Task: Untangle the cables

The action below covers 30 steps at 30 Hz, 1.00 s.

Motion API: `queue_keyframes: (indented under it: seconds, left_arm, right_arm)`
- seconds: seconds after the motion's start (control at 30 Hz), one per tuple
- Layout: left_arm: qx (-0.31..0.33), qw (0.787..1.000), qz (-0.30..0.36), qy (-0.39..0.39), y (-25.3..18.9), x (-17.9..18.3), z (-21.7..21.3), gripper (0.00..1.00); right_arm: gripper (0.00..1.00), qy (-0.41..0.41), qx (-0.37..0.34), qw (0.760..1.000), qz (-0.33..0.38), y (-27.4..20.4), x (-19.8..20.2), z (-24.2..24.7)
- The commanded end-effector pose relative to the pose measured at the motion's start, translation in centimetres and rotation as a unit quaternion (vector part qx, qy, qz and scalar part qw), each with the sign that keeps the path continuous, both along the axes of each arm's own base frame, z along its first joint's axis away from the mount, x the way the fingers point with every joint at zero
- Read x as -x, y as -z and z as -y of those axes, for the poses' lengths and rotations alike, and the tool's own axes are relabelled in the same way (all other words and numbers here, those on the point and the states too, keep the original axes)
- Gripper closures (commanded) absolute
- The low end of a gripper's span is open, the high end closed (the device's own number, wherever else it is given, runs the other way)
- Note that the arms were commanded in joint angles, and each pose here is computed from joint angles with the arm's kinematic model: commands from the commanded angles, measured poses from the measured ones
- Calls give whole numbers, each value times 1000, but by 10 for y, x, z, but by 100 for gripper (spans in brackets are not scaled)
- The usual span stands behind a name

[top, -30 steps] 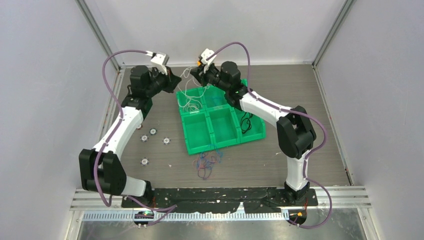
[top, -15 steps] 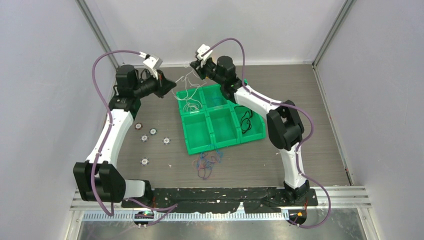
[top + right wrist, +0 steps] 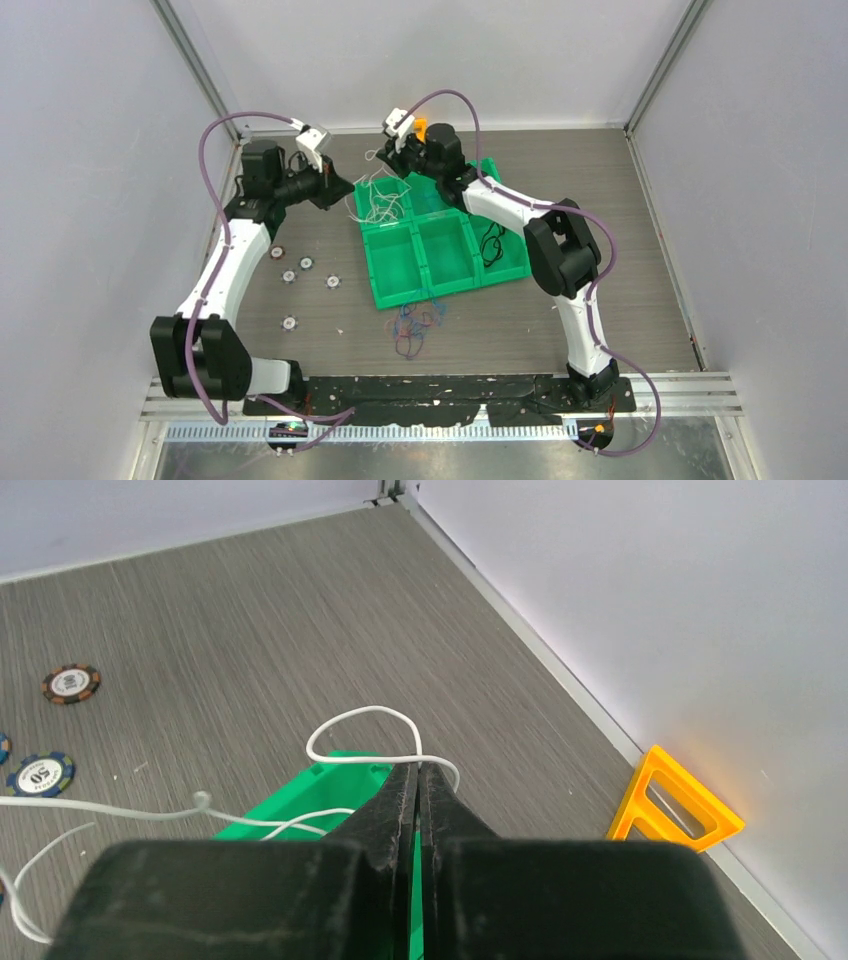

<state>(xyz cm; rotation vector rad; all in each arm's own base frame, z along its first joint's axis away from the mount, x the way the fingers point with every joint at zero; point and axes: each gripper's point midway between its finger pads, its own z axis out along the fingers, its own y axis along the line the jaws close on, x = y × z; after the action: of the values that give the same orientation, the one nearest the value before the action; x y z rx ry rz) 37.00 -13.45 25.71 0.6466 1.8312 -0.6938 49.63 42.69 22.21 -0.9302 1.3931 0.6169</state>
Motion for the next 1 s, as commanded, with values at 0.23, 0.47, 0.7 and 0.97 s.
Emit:
queue_keyframes:
  seconds: [0.23, 0.47, 0.7, 0.97]
  left_arm:
    - [24, 992, -87, -90, 39, -63, 7, 100]
    - [34, 970, -201, -135, 87, -76, 9, 100]
    - [38, 944, -289, -153, 129, -91, 35, 100]
    - [-43, 909, -342, -234, 168, -99, 40, 100]
  right_arm:
    - [95, -13, 51, 999, -4, 27, 6, 2]
    - [95, -55, 42, 996, -47, 28, 29, -2]
    - [94, -70, 27, 995, -61, 9, 53, 7]
    - [53, -77, 31, 994, -69, -9, 65, 21]
